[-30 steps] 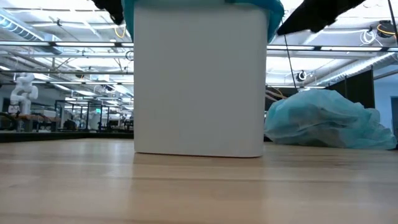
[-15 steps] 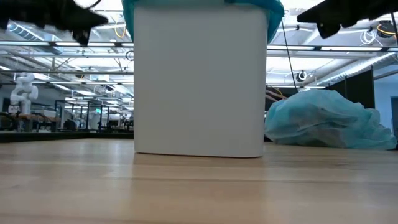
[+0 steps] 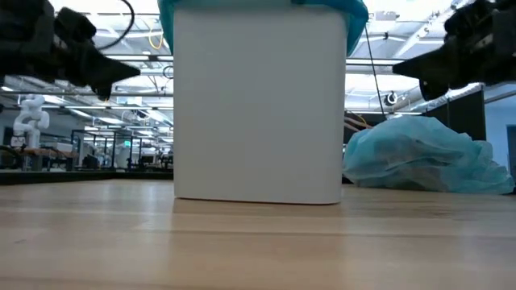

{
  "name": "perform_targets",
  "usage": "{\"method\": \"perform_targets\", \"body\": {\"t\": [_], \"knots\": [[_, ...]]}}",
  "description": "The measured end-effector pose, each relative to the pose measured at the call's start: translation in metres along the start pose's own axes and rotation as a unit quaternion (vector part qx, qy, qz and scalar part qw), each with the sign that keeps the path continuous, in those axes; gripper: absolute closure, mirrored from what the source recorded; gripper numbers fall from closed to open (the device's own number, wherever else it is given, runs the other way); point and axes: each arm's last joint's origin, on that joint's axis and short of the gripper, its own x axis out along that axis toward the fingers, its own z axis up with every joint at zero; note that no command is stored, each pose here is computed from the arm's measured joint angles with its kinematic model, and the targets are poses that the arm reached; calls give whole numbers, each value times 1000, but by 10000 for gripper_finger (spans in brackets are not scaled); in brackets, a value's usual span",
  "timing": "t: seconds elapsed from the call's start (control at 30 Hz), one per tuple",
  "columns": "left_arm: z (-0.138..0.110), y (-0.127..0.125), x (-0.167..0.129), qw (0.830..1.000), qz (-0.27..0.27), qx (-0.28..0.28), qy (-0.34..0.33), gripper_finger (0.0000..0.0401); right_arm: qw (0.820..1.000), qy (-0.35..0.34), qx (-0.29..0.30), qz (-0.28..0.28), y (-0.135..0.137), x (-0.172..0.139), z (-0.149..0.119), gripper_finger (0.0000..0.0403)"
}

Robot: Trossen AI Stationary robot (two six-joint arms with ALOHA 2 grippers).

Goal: Place trash/remove bag and relplace
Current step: Return to Home Position

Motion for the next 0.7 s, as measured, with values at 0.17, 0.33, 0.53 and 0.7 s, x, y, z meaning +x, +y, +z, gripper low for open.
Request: {"method": "perform_targets", "body": {"t": [0.17,0.33,0.53,0.7], "knots": [[-17,0,4,1000,2,7,-12,400,999,-16,-3,-42,-4,-4,-10,403],[-20,1,5,999,43,28,1,400,992,29,-24,-121,-10,-3,-19,403],[-18,4,4,994,96,54,-3,400,987,58,-29,-150,-14,-1,-25,403],[-19,4,4,994,99,55,-1,400,986,46,-41,-154,-15,-1,-22,403]]}}
